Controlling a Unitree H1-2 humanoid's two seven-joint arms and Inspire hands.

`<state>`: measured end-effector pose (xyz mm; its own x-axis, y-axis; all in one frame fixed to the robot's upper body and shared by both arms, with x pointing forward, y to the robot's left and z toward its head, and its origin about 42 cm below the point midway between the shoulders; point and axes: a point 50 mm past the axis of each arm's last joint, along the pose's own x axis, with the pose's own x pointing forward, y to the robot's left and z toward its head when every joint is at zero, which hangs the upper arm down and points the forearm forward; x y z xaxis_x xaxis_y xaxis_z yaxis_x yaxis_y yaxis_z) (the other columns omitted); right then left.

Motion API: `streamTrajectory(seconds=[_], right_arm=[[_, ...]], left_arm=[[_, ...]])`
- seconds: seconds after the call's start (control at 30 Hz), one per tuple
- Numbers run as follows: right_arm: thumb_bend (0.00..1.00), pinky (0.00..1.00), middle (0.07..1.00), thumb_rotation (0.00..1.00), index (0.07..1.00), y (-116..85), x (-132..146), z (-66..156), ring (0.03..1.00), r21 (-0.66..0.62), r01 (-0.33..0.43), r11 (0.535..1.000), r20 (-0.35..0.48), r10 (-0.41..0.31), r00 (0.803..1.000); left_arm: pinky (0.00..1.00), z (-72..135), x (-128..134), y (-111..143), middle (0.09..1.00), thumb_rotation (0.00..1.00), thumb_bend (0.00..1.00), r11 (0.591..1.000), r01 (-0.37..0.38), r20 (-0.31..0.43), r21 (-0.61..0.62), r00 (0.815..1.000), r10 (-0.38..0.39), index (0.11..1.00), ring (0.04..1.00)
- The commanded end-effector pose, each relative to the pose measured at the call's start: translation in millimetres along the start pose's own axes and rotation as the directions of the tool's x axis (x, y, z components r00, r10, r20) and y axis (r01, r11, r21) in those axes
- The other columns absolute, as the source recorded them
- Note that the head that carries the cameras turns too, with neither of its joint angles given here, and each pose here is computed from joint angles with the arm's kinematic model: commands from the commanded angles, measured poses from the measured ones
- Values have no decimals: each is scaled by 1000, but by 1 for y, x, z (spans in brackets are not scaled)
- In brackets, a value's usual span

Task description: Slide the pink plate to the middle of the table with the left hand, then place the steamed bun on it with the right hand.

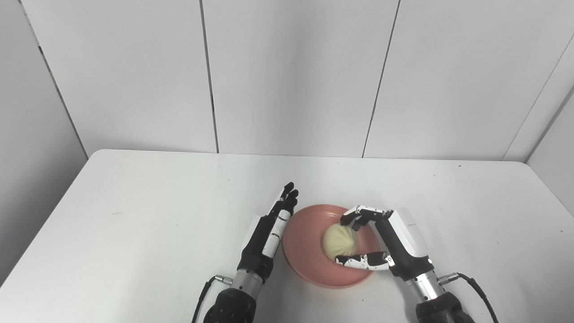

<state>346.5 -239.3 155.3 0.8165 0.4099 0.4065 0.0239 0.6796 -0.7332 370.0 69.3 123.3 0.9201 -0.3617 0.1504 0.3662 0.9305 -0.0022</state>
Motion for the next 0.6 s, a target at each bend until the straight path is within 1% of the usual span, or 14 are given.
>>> streamTrajectory(seconds=[0.0,0.03,0.1,0.2,0.23,0.27,0.3,0.4,0.5,0.57], right_arm=[[623,710,841,98,806,-10,8,13,806,18,17,1000,36,-18,999],[619,735,866,149,836,-11,8,14,834,22,13,1000,30,-14,999],[617,758,890,247,864,-13,6,13,858,24,7,1000,22,-7,1000],[623,776,908,347,884,-14,5,13,876,19,1,1000,23,-2,1000],[628,799,913,376,889,-15,5,12,884,12,-3,1000,16,2,1000],[636,855,920,421,896,-15,5,12,896,8,-5,1000,11,5,1000],[637,861,920,426,896,-16,5,12,897,3,-9,1000,6,9,1000],[645,935,932,482,907,-16,5,11,917,-7,-23,1000,-3,23,1000],[644,968,948,503,909,-16,5,10,940,-14,-28,1000,-10,27,1000],[649,989,962,511,913,-15,6,8,958,0,-18,1000,-15,18,1000]], left_arm=[[975,-18,-12,0,968,1000,631,1000,-7,-43,-3,999,7,950,971],[971,-18,-13,0,966,1000,628,1000,-8,-42,-1,999,8,948,969],[968,-18,-13,1,966,1000,624,1000,-10,-41,-3,999,9,948,968],[970,-19,-13,2,968,1000,623,1000,-10,-44,-8,999,9,950,970],[972,-19,-13,3,969,1000,625,1000,-9,-45,-8,999,9,951,971],[975,-19,-13,3,970,1000,630,1000,-9,-46,-8,999,8,952,973],[975,-19,-13,4,970,1000,630,1000,-9,-45,-7,999,9,952,973],[973,-20,-13,5,968,1000,632,1000,-15,-48,-11,999,15,948,970],[965,-20,-14,6,964,1000,625,1000,-22,-48,-5,999,21,948,966],[970,-20,-14,7,965,1000,622,1000,-24,-47,-5,999,23,949,969]])
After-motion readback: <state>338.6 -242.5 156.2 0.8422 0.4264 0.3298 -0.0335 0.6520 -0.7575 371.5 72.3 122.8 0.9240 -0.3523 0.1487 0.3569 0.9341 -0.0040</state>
